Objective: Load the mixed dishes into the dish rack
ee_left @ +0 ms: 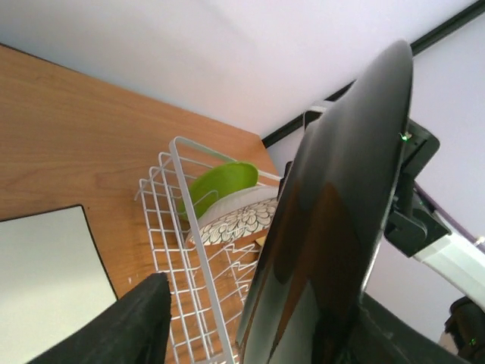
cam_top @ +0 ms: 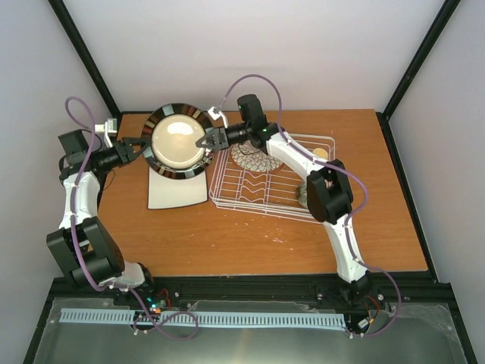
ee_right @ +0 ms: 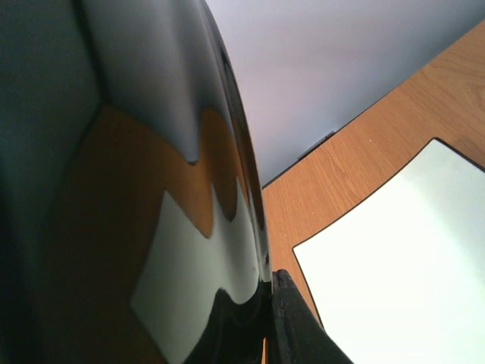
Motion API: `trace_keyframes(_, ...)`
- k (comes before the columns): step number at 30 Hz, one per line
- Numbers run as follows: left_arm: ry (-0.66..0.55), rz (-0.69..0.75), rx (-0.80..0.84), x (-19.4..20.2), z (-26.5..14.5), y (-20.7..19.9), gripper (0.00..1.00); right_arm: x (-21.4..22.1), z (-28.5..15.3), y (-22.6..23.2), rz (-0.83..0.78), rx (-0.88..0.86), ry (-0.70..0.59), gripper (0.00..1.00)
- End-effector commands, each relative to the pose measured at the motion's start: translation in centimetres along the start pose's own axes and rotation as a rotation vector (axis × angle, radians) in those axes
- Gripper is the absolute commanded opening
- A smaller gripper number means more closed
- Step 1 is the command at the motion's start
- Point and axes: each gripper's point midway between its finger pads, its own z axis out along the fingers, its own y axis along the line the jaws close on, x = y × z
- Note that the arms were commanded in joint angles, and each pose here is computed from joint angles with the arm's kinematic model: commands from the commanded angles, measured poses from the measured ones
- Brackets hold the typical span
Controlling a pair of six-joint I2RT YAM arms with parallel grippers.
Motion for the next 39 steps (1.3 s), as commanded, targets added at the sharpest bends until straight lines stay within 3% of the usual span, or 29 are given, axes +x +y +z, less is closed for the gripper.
trace_keyframes(1, -0.030, 0.020, -0.097, -1.8, -0.4, 0.2, 0.69, -3.5, -2.0, 8.1, -0.291, -0.074, -0.068, 0.03)
trace_keyframes(2, -0.041, 0.026, -0.119, -2.0, -0.6, 0.3, 0.85, -3.6, -2.4, 8.2, -0.297, -0.065, -0.078, 0.03)
trace_keyframes(3, -0.052, 0.037, -0.138, -2.4, -0.7, 0.2, 0.93, -3.7, -2.8, 8.2, -0.304, -0.056, -0.089, 0.03)
trace_keyframes(5, -0.082, 0.061, -0.183, -3.2, -1.1, 0.1, 0.99, -4.0, -3.8, 8.0, -0.307, -0.030, -0.115, 0.03)
trace_keyframes(13, -0.251, 0.175, -0.341, -6.0, -3.5, -1.7, 1.00, -5.4, -8.4, 8.3, -0.400, 0.135, -0.221, 0.03)
trace_keyframes(19, -0.332, 0.197, -0.466, -6.4, -5.1, -1.1, 1.00, -5.9, -12.9, 9.0, -0.603, 0.420, -0.236, 0.03)
trace_keyframes(27, -0.278, 0.144, -0.500, -4.2, -4.4, 2.3, 1.00, -3.7, -18.1, 10.4, -0.830, 0.770, -0.170, 0.03)
trace_keyframes(35, -0.261, 0.120, -0.495, -3.3, -4.0, 3.6, 1.00, -1.2, -22.5, 9.5, -0.917, 1.058, -0.113, 0.03)
trace_keyframes(39, -0.254, 0.111, -0.493, -3.0, -3.8, 4.0, 1.00, -0.3, -23.0, 8.5, -0.934, 1.109, -0.068, 0.03)
